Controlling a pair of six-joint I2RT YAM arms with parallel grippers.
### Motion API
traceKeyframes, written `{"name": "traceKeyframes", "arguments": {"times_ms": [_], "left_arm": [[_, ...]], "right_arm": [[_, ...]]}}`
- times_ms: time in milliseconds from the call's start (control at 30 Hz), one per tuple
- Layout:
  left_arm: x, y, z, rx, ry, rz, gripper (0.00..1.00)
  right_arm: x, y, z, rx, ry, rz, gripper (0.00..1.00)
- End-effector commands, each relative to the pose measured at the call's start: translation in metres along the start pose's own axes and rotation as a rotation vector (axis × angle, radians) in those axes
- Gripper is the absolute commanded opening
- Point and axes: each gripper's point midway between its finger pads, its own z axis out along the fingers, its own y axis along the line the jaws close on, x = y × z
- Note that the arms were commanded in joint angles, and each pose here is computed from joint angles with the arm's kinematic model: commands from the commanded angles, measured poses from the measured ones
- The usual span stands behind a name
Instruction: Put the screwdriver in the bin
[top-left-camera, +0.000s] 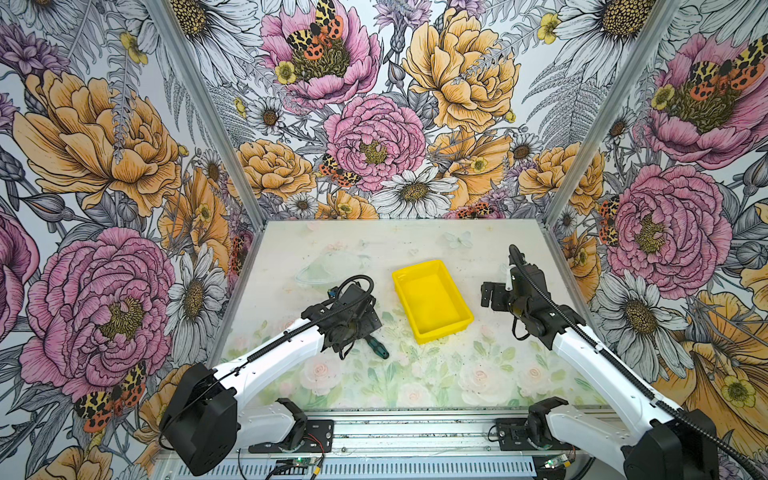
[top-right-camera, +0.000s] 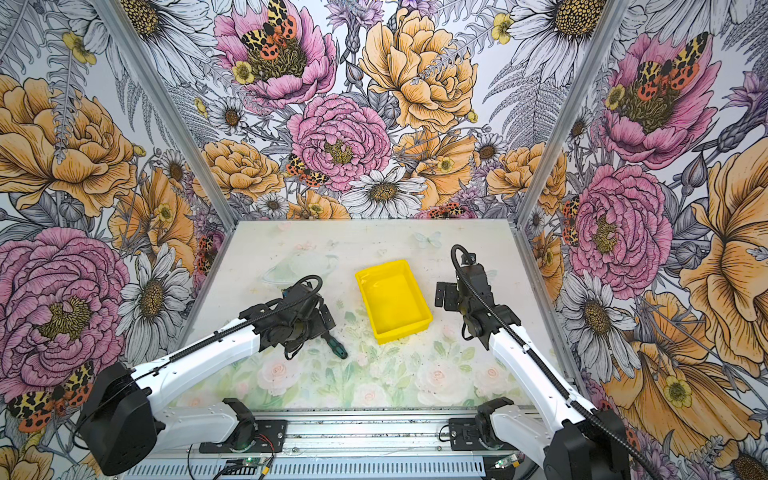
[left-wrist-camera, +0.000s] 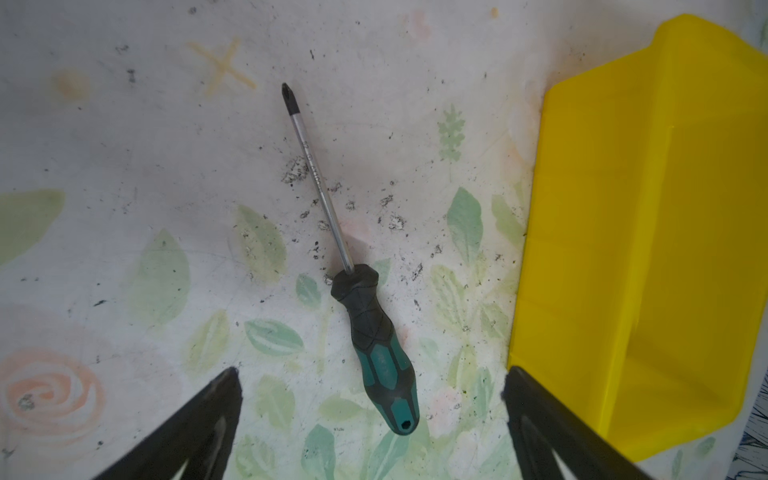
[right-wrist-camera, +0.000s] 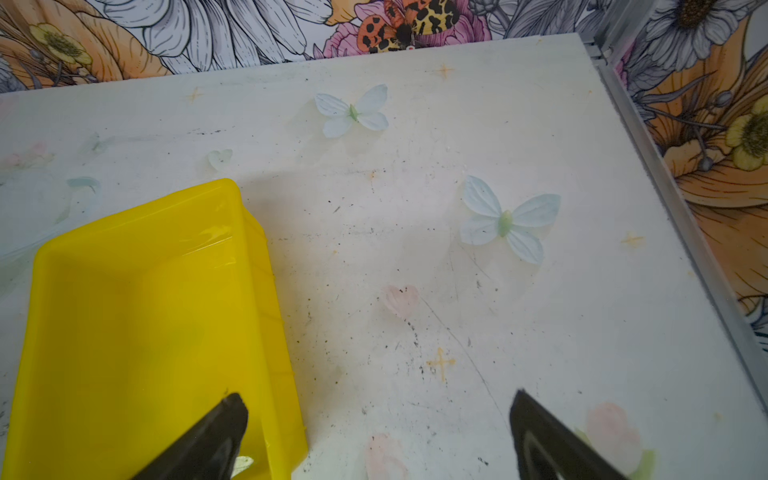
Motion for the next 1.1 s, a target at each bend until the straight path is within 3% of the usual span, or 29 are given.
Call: {"name": "traceKeyframes", "arguments": {"times_ms": [0, 300, 667, 867, 1067], "left_arm": [[-0.005, -0.013, 0.0, -0.003, -0.013, -0.032, 0.98], [0.007, -0.03, 0.03, -0.068, 0.049, 0.05, 0.99], [0.028, -0.03, 0.055, -0.088, 0.108, 0.055, 0.97], [0.032, -0.029, 0.062, -0.098, 0.125, 0.066, 0.97], [0.042, -0.02, 0.071, -0.117, 0.145, 0.056, 0.94]], "right_arm": [[-0.005, 0.03, -0.016, -0.166, -0.07, -0.085, 1.0], [0.008, 0.075, -0.04, -0.422, -0.069, -0.175, 0.99], [0.029, 0.138, -0.078, -0.733, -0.076, -0.351, 1.0], [0.038, 0.157, -0.096, -0.806, -0.107, -0.46, 1.0], [0.043, 0.158, -0.092, -0.796, -0.098, -0.477, 0.99]]}}
